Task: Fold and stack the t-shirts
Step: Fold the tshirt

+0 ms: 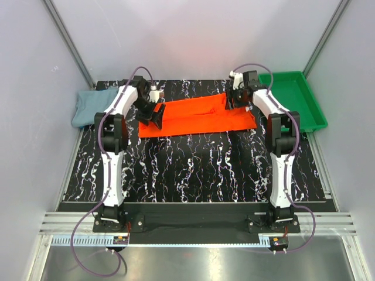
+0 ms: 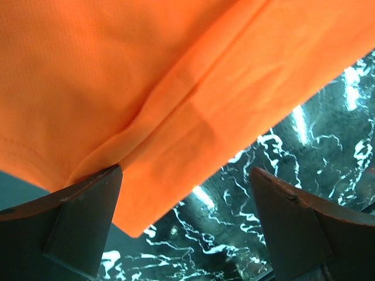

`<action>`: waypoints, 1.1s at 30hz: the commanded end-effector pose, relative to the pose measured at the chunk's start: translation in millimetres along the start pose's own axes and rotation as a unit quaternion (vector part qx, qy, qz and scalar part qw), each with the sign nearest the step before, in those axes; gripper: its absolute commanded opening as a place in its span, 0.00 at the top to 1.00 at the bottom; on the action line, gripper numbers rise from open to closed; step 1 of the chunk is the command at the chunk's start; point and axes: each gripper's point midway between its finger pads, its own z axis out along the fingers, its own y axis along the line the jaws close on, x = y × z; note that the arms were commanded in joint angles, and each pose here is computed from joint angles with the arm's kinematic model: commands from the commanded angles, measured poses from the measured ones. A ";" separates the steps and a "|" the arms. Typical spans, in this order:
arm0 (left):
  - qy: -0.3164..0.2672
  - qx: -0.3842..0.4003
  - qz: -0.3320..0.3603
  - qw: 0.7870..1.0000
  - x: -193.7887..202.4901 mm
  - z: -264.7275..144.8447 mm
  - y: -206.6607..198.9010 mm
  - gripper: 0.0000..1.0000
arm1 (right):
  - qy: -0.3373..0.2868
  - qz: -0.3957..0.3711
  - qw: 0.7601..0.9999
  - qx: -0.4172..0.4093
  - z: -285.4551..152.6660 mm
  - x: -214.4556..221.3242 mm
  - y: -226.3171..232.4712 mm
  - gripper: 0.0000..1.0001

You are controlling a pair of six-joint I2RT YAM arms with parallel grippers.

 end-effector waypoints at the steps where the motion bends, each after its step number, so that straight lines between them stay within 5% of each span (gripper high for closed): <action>1: -0.032 -0.006 0.007 0.999 -20.5 -6.7 2.8 0.03 | 0.018 0.027 0.999 -0.026 0.6 2.9 8.6 0.37; 9: -0.038 -0.052 0.007 0.998 -36.5 10.8 27.8 0.03 | 0.051 0.029 0.998 -0.024 9.4 28.9 7.2 0.38; 23: -0.121 -0.146 0.033 0.981 -88.4 -26.5 38.9 0.01 | 0.116 0.014 0.993 -0.006 18.8 63.5 10.0 0.38; 33: -0.120 -0.152 0.044 0.980 -51.7 -88.3 -5.2 0.01 | 0.122 0.012 0.992 0.005 18.7 67.7 10.6 0.37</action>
